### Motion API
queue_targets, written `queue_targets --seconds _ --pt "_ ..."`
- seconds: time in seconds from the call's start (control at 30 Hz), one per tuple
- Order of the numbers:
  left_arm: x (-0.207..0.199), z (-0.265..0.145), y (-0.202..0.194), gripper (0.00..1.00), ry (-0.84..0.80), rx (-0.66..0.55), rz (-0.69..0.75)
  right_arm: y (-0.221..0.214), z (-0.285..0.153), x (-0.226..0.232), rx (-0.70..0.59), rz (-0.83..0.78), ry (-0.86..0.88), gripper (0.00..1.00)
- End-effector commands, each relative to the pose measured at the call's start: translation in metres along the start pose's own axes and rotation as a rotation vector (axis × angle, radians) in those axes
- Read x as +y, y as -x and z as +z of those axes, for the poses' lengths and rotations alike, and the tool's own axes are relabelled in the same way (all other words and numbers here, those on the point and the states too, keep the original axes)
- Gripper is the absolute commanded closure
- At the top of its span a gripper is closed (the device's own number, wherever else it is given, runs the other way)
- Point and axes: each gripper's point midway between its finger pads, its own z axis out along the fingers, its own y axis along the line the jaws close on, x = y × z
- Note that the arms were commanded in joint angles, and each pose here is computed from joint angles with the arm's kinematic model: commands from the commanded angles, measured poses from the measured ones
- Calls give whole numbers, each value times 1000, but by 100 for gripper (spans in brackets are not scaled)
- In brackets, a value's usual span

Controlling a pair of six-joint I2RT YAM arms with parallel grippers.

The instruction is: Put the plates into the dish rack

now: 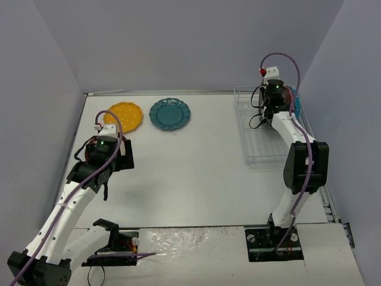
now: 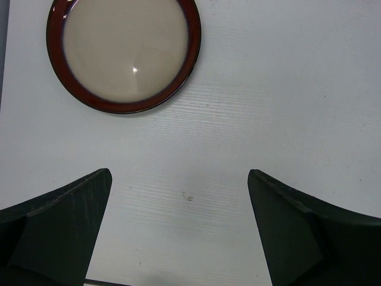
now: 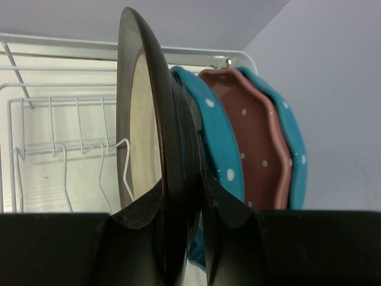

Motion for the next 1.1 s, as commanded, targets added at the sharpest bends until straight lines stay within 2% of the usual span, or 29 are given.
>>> queue_targets --seconds 0.0,0.1,0.17,0.33,0.4,0.5,0.63,0.8,1.07 --pt "3 -3 17 3 11 -50 -3 40 -1 -28 -172 78 -106 91" --pt "2 -3 16 3 6 -48 -4 34 1 -27 -163 79 -109 86" --pt "2 -4 16 3 4 -48 -3 29 1 -25 -154 84 -108 68" --pt "4 -3 17 3 10 -50 -9 46 -10 -29 -179 111 -99 45" --pt "4 -3 17 3 9 -48 -11 56 -18 -33 -202 121 -100 40" --pt "3 -2 16 3 5 -44 -14 84 -46 -43 -266 150 -94 34" --pt "4 -2 16 3 10 -38 -24 114 -90 -47 -333 198 -54 18" --pt "6 1 13 3 39 -13 -114 147 -165 -52 -442 360 63 3" --pt "9 25 0 3 113 41 -433 127 -254 -21 -528 640 401 0"
